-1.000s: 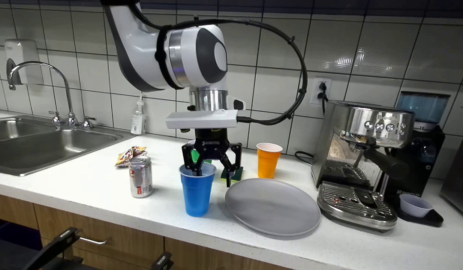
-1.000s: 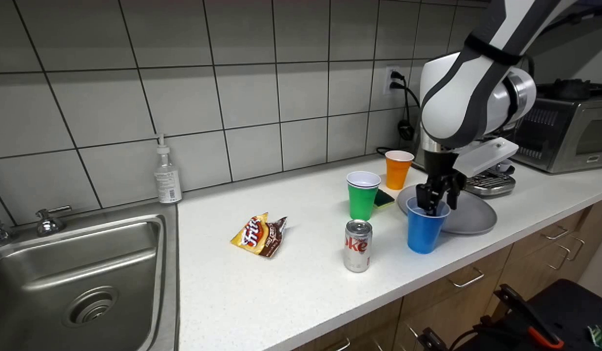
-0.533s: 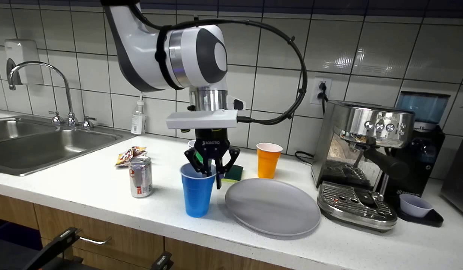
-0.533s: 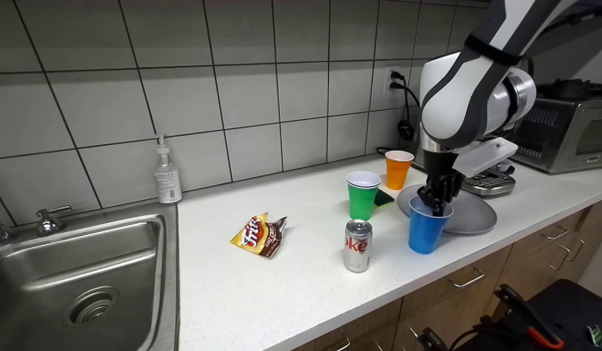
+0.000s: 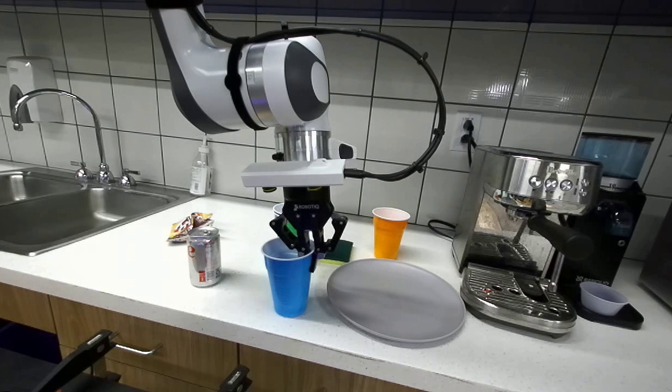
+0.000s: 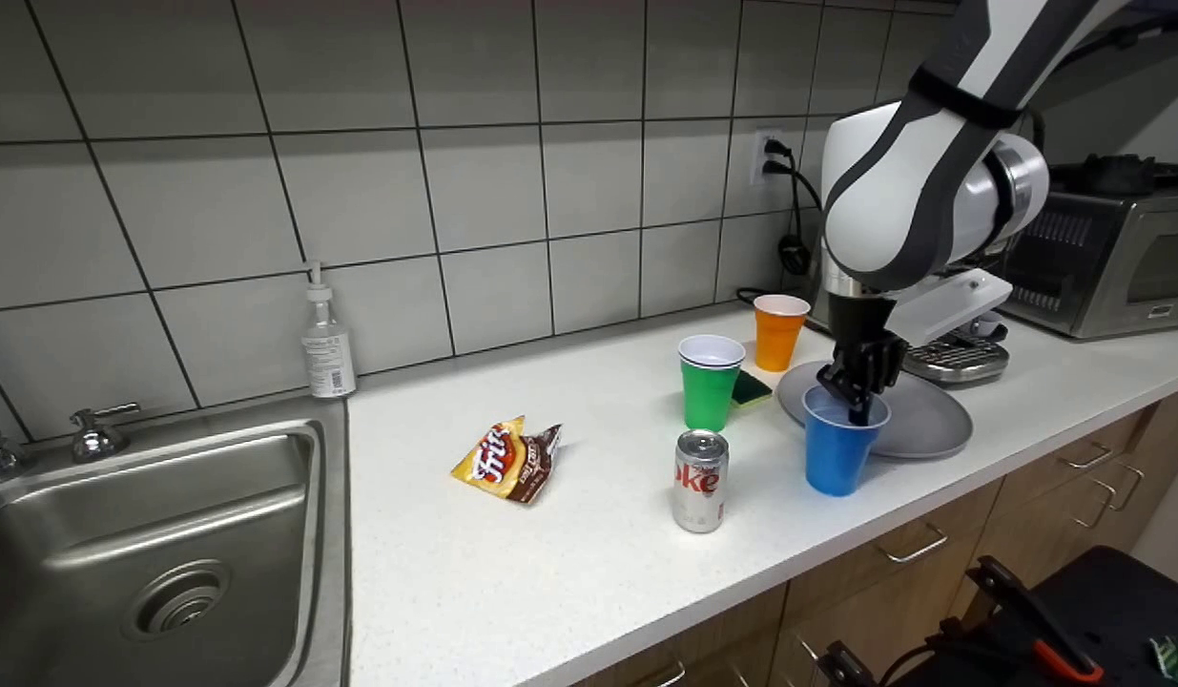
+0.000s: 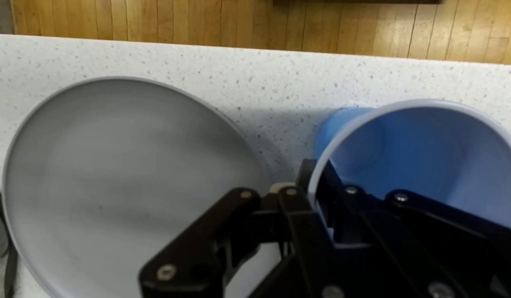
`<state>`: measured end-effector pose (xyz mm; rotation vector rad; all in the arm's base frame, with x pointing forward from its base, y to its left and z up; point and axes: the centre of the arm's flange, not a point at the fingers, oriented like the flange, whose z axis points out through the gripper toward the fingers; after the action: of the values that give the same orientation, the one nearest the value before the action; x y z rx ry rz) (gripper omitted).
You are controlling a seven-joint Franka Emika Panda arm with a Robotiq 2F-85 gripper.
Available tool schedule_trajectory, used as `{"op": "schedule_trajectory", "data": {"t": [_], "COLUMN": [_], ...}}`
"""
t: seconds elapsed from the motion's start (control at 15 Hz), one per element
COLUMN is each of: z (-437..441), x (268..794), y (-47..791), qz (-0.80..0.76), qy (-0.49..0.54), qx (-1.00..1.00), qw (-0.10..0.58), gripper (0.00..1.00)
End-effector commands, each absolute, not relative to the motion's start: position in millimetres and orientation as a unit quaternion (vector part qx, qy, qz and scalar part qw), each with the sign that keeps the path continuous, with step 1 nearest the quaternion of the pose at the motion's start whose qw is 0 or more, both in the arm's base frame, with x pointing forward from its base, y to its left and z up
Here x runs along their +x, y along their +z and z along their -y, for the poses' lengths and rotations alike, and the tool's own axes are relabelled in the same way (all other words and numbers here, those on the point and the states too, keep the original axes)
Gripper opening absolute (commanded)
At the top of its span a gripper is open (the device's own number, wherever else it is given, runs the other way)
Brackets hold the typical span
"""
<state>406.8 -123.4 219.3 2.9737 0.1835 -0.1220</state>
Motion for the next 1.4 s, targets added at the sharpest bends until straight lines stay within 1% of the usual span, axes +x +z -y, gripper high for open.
{"op": "schedule_trajectory", "data": {"t": [0.0,0.47,1.33], "z": [124,125,124], "x": [404,409,418], "y": [227,266,324], "qz": [-0.062,-0.053,-0.038], "qy": [-0.029,0.004,0.061], "qx": [0.994,0.998,0.997], "qw": [0.081,0.042,-0.008], "gripper": [0.01,0.01,0.01]}}
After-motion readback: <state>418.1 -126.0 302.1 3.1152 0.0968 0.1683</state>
